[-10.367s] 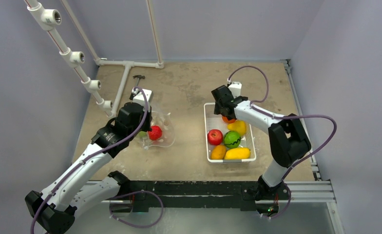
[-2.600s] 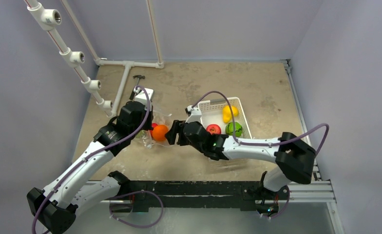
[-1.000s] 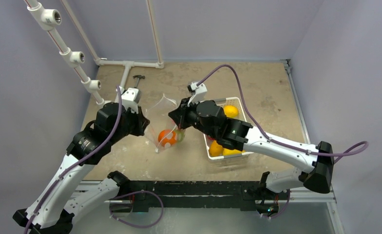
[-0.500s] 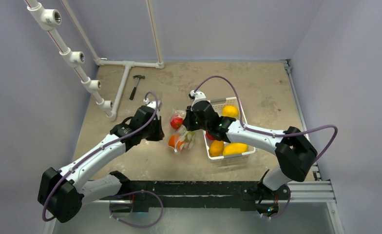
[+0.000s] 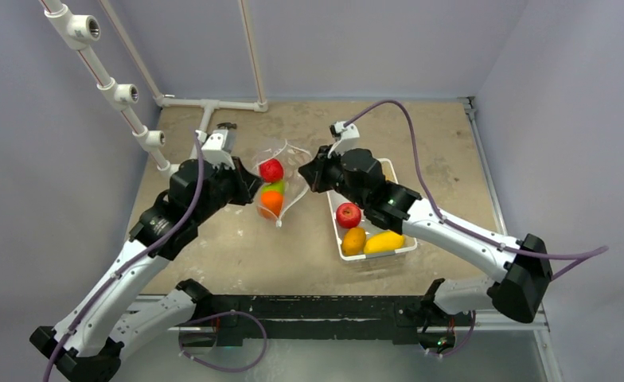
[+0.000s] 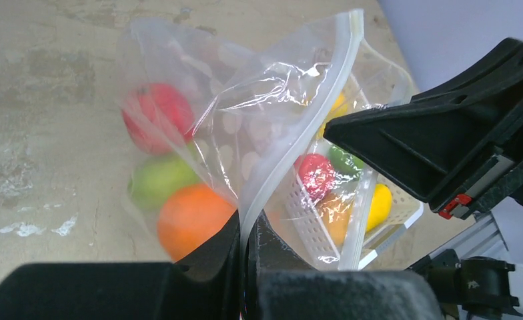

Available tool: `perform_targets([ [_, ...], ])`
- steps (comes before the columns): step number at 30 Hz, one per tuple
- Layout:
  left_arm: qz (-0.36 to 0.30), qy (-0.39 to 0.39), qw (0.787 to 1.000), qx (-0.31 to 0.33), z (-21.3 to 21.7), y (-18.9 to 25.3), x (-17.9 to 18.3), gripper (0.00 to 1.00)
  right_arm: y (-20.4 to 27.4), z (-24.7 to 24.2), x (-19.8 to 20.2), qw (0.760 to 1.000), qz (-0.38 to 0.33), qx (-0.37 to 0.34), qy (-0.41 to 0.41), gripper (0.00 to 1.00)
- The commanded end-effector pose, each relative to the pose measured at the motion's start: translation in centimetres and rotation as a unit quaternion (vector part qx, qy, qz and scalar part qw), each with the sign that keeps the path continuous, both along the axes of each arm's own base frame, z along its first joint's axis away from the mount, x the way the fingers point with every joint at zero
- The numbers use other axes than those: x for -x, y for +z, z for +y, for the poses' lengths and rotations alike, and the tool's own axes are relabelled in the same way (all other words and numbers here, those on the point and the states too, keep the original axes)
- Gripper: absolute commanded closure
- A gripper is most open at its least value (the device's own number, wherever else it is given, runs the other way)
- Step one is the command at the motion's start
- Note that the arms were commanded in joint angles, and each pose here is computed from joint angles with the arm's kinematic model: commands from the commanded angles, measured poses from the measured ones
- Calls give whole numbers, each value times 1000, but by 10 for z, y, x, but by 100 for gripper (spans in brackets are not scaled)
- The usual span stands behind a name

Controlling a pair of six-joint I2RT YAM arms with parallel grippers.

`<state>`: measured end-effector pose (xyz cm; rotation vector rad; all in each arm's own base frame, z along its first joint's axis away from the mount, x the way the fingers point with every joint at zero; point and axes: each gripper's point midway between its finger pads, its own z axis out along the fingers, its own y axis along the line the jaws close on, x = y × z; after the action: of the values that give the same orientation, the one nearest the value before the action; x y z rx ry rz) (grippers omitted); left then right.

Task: Place the food in the zip-top bag and seal the zipper
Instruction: Adjust the zipper food storage bag at the center of the board.

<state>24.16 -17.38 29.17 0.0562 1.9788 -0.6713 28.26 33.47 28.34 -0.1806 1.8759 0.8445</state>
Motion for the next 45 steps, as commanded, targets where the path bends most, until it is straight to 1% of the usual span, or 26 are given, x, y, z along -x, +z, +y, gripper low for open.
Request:
perform_targets([
  [1,70,4,997,-29,-4,-64,-1,100,-40,10,-8,999,15,29,3,100],
  [3,90,7,995,-39,-4,-87,-2,100,-73,18,-8,998,39,43,14,100],
  [5,105,5,993,-44,-6,-101,-2,100,-93,25,-6,997,58,51,28,100],
  [8,105,-3,994,-43,-9,-100,-2,100,-103,29,-5,996,68,54,34,100],
  [18,38,4,999,-39,3,-35,-1,100,-47,18,-14,999,25,32,2,100],
  [20,29,9,999,-44,6,-30,-2,100,-40,18,-14,999,21,26,1,100],
  [23,33,28,997,-71,16,-39,-5,100,-37,19,-14,1000,17,21,4,99],
  [25,34,37,995,-83,21,-45,-6,100,-34,20,-14,1000,17,18,4,93],
  [27,30,41,995,-89,23,-48,-8,100,-31,19,-12,1000,14,15,5,84],
  [30,23,50,994,-98,28,-45,-10,100,-24,16,-11,1000,10,10,2,77],
  [33,11,54,993,-104,30,-36,-14,100,-17,14,-10,1000,5,5,3,73],
  [35,5,56,992,-109,30,-33,-17,100,-13,15,-9,1000,2,2,6,67],
  [39,-2,59,991,-124,32,-28,-22,100,-4,9,-8,1000,0,-4,-4,60],
  [43,-11,63,988,-138,35,-21,-26,100,12,-4,-3,1000,-14,-11,-13,55],
  [45,-14,63,988,-140,34,-19,-29,100,15,-11,-4,1000,-14,-6,-27,54],
])
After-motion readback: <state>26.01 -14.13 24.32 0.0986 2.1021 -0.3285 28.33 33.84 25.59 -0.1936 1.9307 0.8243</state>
